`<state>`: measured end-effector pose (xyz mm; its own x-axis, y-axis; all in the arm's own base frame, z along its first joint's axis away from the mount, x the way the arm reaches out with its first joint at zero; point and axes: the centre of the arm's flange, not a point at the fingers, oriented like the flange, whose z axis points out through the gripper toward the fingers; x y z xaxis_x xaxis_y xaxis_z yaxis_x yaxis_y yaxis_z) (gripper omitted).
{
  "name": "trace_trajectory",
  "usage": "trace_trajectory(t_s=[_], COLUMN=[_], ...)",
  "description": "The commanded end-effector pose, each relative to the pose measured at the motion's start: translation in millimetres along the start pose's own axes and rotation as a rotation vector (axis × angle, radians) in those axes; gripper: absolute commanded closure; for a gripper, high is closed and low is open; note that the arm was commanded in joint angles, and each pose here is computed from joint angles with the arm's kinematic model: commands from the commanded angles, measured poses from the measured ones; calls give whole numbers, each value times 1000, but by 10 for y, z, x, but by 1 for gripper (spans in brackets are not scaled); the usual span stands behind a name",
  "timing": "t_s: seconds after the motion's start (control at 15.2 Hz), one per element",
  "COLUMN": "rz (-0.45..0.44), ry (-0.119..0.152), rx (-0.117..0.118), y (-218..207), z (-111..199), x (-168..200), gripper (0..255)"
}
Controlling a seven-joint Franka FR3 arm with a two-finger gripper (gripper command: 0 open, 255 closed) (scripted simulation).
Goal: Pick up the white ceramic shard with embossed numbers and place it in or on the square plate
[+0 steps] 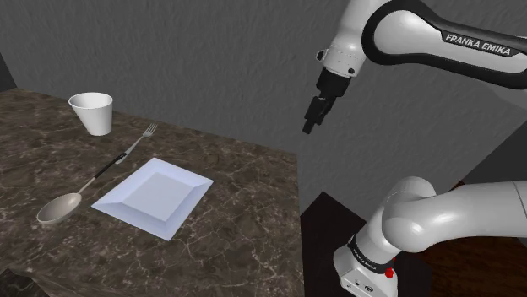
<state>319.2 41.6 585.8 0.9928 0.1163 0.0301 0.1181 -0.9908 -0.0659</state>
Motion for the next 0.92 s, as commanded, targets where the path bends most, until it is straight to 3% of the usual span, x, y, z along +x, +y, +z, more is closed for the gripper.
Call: trace_trajectory(t_s=[0.0,0.4,0.86], rz=[0,274,593], ry=[0,171,372], rx=[0,-71,-154], y=[0,-700,-1446], z=[0,570,1285], x=[0,-112,121], gripper=[0,0,0])
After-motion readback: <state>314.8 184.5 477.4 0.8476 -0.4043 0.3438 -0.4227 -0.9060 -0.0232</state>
